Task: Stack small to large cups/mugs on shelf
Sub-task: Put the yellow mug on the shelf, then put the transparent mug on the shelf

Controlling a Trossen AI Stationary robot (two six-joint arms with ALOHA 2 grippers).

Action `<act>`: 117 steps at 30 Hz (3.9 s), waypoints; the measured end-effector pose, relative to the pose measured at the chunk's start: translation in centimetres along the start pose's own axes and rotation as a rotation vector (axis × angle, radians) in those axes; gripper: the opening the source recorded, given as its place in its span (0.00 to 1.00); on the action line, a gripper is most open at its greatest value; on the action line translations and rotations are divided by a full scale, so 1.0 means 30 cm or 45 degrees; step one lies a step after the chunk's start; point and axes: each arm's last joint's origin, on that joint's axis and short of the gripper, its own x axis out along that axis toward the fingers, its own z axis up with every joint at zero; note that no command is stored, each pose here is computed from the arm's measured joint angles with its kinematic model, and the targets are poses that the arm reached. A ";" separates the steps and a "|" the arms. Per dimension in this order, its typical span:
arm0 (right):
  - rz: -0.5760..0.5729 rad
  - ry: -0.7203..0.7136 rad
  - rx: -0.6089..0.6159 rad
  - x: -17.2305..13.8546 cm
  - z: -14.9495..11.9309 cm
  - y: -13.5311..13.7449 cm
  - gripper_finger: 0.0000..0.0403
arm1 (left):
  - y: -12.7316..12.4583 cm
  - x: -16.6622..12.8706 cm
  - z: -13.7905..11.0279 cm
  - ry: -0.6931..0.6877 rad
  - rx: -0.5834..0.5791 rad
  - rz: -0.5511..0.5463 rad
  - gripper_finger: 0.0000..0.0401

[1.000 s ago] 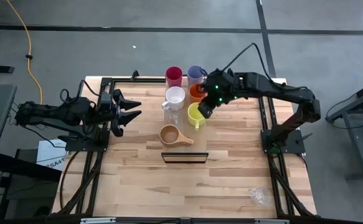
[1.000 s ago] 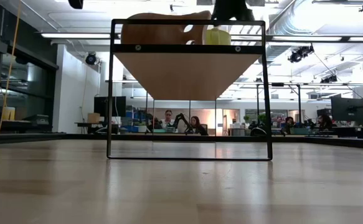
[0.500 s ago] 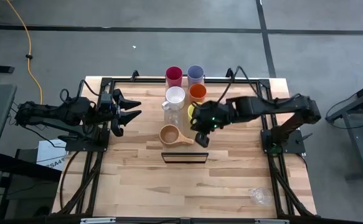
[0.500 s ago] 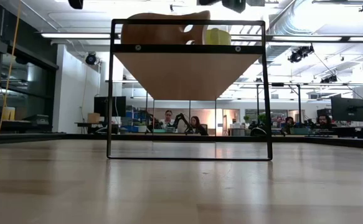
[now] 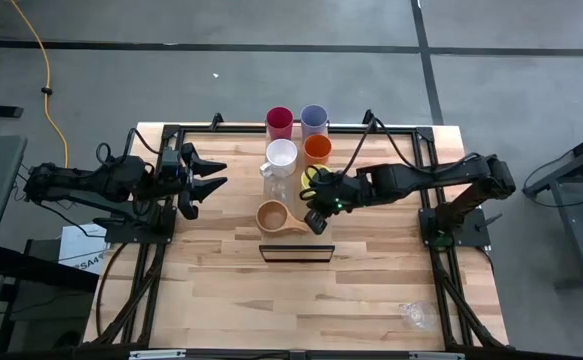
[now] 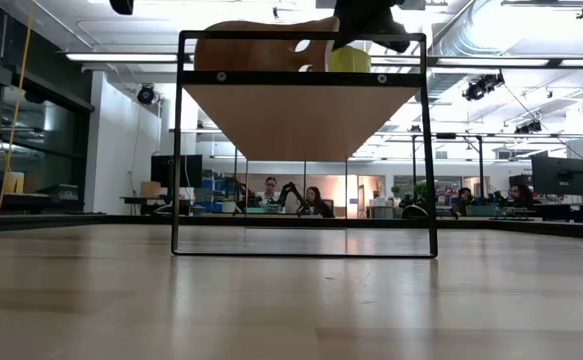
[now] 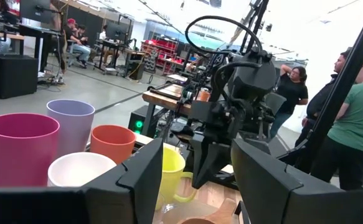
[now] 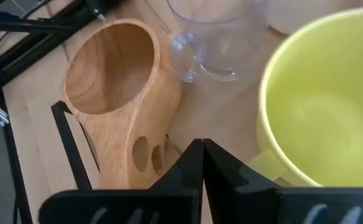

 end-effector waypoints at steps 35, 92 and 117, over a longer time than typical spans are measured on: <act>-0.122 0.142 -0.046 -0.086 0.008 -0.024 0.00 | 0.000 0.000 0.000 -0.001 0.000 0.001 0.45; 0.676 -0.786 -0.104 -0.340 -0.377 -0.259 0.00 | 0.001 0.000 0.014 -0.065 -0.230 0.036 0.45; 0.653 -0.835 -0.121 -0.351 -0.360 -0.268 0.00 | -0.016 -0.003 0.014 -0.014 -0.159 -0.185 0.44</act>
